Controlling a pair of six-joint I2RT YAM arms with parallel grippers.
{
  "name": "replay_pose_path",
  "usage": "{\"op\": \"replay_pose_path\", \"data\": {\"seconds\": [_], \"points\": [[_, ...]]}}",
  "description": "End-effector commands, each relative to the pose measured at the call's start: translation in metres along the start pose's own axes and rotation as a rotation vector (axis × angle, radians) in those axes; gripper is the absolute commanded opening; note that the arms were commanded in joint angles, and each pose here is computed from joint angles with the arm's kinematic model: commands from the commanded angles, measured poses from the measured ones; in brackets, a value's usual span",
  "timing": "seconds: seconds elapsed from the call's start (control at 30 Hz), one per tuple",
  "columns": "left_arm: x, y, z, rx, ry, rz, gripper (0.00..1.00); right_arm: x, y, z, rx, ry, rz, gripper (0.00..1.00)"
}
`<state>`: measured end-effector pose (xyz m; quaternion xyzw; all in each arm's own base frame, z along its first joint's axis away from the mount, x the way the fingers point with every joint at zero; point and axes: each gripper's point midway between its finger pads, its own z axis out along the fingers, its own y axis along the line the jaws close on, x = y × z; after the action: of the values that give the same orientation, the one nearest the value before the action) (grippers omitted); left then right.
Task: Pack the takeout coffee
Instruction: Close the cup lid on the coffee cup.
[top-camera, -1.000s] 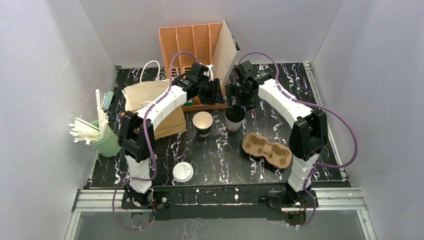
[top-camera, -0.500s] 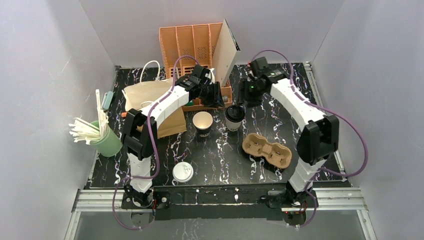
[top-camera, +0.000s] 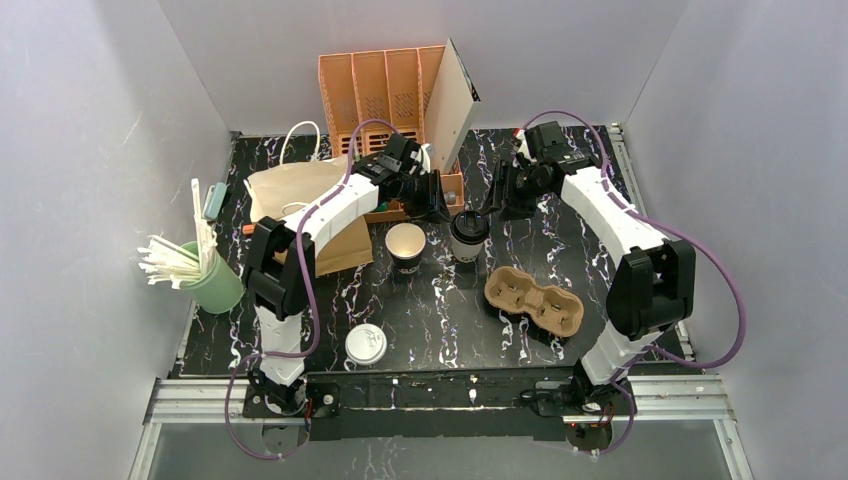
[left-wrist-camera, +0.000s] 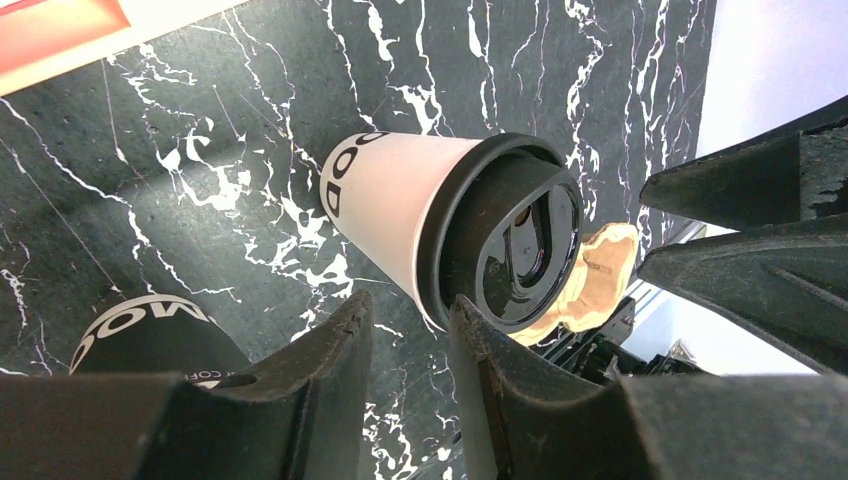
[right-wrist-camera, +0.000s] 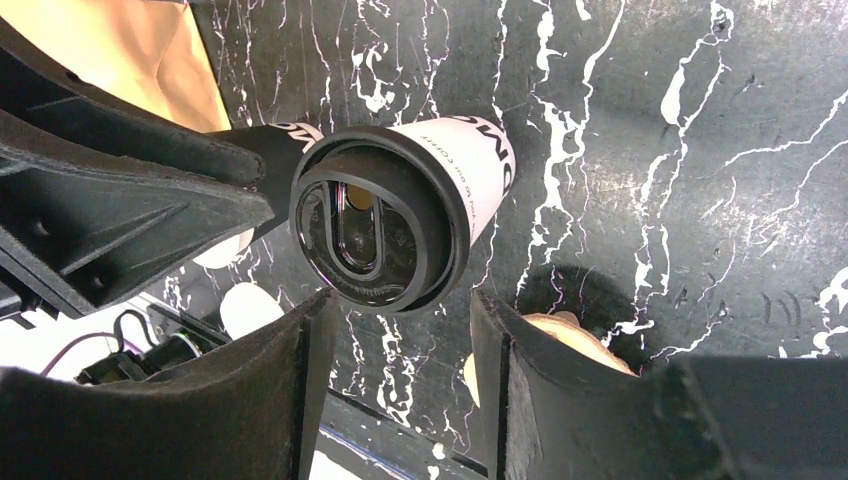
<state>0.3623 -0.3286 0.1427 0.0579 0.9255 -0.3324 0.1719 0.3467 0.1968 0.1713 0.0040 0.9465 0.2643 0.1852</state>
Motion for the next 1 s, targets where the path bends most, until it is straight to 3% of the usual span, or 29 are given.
{"op": "replay_pose_path", "data": {"seconds": [0.0, 0.5, 0.77, 0.97], "points": [[0.011, 0.001, 0.001, 0.022, 0.052, -0.025, 0.31, -0.009, 0.016, -0.007, -0.034, -0.031, -0.074, 0.59], [0.013, 0.001, 0.009, 0.041, 0.074, -0.034, 0.33, 0.003, 0.027, 0.013, -0.006, 0.021, -0.132, 0.57], [0.015, 0.002, 0.009, 0.039, 0.080, -0.033, 0.28, 0.011, 0.025, 0.021, 0.019, 0.053, -0.138, 0.54], [0.018, 0.005, 0.011, 0.036, 0.088, -0.031, 0.25, 0.013, 0.022, 0.021, 0.034, 0.059, -0.145, 0.61]]}}
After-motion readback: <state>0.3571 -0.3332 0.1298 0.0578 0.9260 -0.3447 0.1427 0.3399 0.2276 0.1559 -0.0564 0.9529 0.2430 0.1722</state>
